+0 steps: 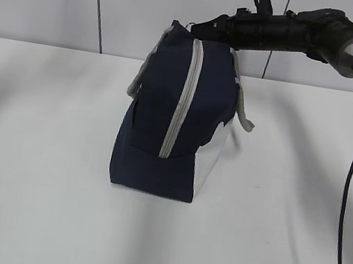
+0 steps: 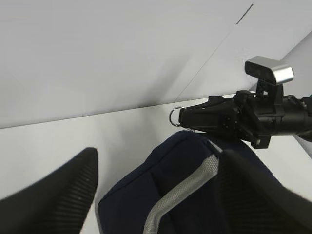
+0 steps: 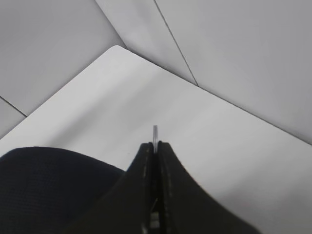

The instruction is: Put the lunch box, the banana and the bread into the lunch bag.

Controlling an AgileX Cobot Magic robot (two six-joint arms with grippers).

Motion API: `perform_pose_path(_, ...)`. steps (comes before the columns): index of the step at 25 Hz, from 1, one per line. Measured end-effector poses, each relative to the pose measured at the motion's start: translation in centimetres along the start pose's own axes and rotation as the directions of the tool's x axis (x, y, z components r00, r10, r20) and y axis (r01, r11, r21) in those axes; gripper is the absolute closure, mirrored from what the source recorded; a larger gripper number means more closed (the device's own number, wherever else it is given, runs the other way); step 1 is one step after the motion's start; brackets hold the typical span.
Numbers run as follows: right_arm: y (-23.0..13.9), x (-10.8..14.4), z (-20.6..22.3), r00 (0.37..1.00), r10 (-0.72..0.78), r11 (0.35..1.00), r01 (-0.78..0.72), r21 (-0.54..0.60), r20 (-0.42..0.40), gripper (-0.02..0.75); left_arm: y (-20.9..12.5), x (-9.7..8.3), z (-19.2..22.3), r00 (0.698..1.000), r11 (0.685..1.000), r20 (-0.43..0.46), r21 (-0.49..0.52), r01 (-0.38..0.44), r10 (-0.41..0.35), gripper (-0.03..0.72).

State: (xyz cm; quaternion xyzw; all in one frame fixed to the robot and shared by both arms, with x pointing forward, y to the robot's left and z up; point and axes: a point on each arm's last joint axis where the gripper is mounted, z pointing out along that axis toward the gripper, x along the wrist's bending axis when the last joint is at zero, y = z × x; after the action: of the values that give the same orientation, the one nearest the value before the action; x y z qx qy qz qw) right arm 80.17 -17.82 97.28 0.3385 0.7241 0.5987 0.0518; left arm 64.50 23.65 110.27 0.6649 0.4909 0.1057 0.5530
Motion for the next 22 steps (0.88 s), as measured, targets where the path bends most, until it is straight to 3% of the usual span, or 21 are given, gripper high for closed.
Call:
perform_pose_path(5,0.0,0.0,0.0,1.000,0.000,1.000,0.000,0.001,-0.002,0.754,0.8,-2.3,2.0,0.998,1.000,0.062,-0.003,-0.014,0.014,0.176)
perform_pose_path(11,0.0,0.0,0.0,1.000,0.002,1.000,-0.002,0.001,-0.002,0.754,-0.5,-4.7,7.7,0.996,0.990,0.089,0.141,-0.028,0.015,0.178)
perform_pose_path(16,0.0,0.1,0.0,1.000,0.002,1.000,-0.002,0.003,-0.006,0.754,-1.3,-4.7,11.1,0.998,0.964,0.056,0.263,0.026,-0.043,0.179)
perform_pose_path(22,0.0,0.1,0.0,1.000,0.002,1.000,-0.002,0.003,-0.006,0.754,-1.2,-4.2,13.5,0.995,0.957,0.043,0.281,0.079,-0.095,0.195)
